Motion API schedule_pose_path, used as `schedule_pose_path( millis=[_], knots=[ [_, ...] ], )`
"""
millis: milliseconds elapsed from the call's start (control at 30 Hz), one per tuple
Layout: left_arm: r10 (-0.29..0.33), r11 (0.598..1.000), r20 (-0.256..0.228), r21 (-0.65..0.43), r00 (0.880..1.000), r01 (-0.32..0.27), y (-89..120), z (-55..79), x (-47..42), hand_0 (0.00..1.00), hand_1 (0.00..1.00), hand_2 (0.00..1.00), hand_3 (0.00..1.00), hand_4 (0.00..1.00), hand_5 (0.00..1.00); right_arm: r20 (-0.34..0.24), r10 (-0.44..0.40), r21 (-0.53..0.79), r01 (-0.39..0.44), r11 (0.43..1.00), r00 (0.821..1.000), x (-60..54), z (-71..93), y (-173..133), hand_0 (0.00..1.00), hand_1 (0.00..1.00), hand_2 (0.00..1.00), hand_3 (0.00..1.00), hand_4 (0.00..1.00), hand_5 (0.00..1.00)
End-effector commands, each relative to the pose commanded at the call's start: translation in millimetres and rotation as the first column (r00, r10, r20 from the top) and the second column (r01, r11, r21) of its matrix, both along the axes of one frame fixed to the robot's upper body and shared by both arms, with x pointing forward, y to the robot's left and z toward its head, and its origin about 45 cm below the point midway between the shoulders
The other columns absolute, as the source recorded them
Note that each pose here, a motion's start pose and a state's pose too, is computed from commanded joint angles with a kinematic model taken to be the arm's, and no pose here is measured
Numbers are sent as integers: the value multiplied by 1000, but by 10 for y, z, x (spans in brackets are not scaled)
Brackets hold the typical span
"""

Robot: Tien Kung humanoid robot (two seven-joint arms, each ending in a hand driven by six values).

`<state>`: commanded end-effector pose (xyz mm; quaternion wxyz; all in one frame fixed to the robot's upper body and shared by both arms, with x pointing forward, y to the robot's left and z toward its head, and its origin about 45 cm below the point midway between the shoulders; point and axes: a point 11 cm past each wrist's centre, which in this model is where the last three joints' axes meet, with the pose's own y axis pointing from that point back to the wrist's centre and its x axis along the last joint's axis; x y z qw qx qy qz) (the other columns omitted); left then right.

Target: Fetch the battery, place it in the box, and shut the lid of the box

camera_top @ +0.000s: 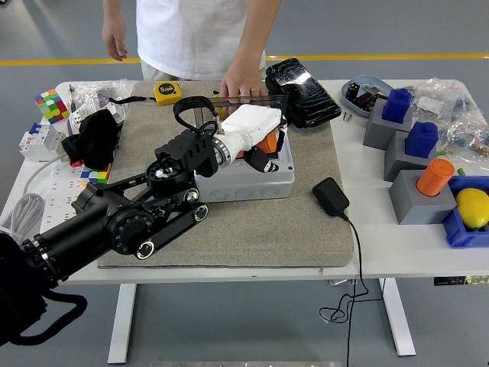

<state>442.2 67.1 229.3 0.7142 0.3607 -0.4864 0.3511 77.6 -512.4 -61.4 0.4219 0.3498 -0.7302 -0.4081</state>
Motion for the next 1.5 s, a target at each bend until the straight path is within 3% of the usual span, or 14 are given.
schedule_pose_path(
  millis=[267, 300, 467, 500, 667, 700, 967, 1267, 1300, 1500],
  knots=[
    [25, 999, 24, 21, 999, -26, 84, 73, 149, 239, 203, 211, 338, 998, 2, -7, 5, -3, -5, 1000, 1000, -14, 3, -11, 562, 592, 565, 542, 917, 471],
    [26, 999, 25, 20, 999, -26, 86, 78, 155, 281, 357, 336, 470, 998, 38, -8, 5, -3, -5, 1000, 1000, -14, 3, -11, 560, 590, 565, 541, 915, 470],
    [27, 1000, 17, 4, 1000, -27, 104, 90, 178, 281, 357, 336, 470, 998, 38, -8, 9, -4, -9, 1000, 1000, -8, 5, -12, 560, 590, 565, 541, 915, 470],
    [24, 1000, 18, 1, 1000, -24, 101, 91, 175, 547, 645, 563, 732, 998, 102, -9, 9, -4, -9, 1000, 1000, -11, 5, -12, 562, 591, 565, 540, 915, 469],
    [20, 1000, 20, -4, 1000, -20, 112, 84, 177, 547, 645, 563, 732, 998, 102, -12, 11, -5, -11, 1000, 1000, -20, 5, -17, 562, 591, 565, 540, 915, 469],
    [20, 1000, 20, -5, 1000, -19, 112, 83, 177, 662, 724, 701, 792, 998, 172, -12, 11, -5, -11, 1000, 1000, -18, 6, -17, 562, 591, 565, 541, 914, 469],
    [13, 1000, 13, -27, 1000, -13, 91, 90, 148, 663, 724, 706, 798, 998, 191, -6, 11, -4, -11, 1000, 1000, 2, 8, -12, 562, 591, 564, 540, 913, 468],
    [-2, 993, 13, -121, 1000, 4, 16, 196, 45, 652, 718, 704, 789, 998, 200, -10, 10, -3, -10, 1000, 1000, -19, 1, -8, 562, 591, 564, 540, 912, 468],
    [-4, 991, 15, -134, 1000, 6, 6, 217, 30, 587, 643, 638, 744, 998, 142, -10, 9, -3, -9, 1000, 1000, -21, 1, -9, 562, 591, 564, 540, 911, 467],
    [-2, 986, 18, -167, 1000, 5, 5, 257, -1, 587, 643, 638, 744, 998, 142, -10, 9, -4, -9, 1000, 1000, -23, 1, -10, 562, 591, 564, 540, 911, 467]
  ],
)
